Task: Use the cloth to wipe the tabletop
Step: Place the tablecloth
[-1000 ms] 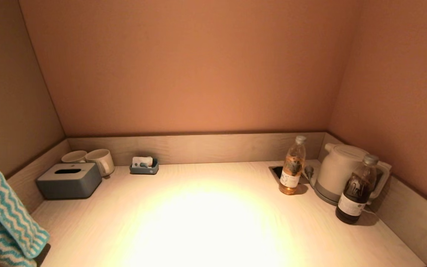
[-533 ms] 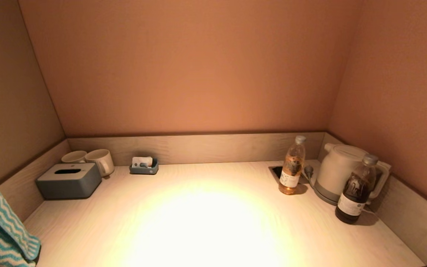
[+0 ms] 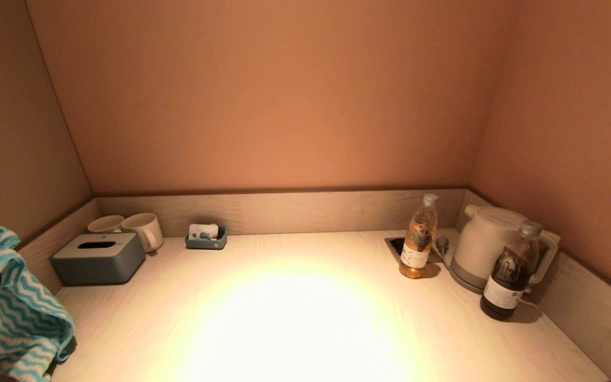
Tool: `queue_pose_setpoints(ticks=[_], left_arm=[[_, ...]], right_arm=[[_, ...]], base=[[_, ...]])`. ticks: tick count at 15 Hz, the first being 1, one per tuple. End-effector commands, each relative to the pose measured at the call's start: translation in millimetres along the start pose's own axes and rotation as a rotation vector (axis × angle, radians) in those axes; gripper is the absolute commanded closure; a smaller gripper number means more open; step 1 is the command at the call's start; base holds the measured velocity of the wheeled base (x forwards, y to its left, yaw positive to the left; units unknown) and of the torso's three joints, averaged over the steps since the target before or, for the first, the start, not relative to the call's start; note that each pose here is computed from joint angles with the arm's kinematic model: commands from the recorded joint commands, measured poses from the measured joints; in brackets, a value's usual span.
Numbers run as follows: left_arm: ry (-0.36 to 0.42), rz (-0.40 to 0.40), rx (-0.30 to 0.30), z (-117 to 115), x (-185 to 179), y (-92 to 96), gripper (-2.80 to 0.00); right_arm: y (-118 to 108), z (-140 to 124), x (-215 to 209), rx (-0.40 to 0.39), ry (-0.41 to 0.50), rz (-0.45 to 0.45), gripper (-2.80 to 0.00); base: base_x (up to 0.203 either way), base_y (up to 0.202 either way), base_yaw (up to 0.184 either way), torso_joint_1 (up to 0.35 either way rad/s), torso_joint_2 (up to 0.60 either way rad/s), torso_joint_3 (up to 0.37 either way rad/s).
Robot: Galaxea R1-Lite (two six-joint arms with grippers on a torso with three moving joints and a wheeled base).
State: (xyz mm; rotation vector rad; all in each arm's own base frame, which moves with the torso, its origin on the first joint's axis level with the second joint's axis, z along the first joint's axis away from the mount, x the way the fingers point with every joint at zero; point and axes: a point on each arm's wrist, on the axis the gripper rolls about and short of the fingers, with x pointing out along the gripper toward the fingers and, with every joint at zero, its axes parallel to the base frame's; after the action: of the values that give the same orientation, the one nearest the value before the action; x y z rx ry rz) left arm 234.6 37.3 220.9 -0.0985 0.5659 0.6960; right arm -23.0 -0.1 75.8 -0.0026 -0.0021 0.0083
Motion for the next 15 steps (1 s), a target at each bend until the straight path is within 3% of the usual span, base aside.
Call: queue_pose_setpoints(ticks=[1, 4, 15], left_arm=[[0.06, 0.018, 0.033, -13.8, 18.6, -7.0, 0.0], [0.106, 0.002, 0.042, -22.5, 29.4, -11.9, 0.0], [0.329, 0.086, 0.062, -75.0, 74.2, -25.4, 0.0]], right_arm=[[0.0, -0.3, 0.2, 0.0, 0.002, 0.001, 0.0], [0.0, 0.1, 0.0, 0.0, 0.001, 0.001, 0.0], [0.0, 0.1, 0.0, 0.0, 0.001, 0.001, 0.0]], base=[[0.0, 0.0, 0.0, 0.0, 0.0, 0.0], [0.0, 0.0, 0.0, 0.0, 0.0, 0.0], [0.0, 0.0, 0.0, 0.0, 0.0, 0.0]])
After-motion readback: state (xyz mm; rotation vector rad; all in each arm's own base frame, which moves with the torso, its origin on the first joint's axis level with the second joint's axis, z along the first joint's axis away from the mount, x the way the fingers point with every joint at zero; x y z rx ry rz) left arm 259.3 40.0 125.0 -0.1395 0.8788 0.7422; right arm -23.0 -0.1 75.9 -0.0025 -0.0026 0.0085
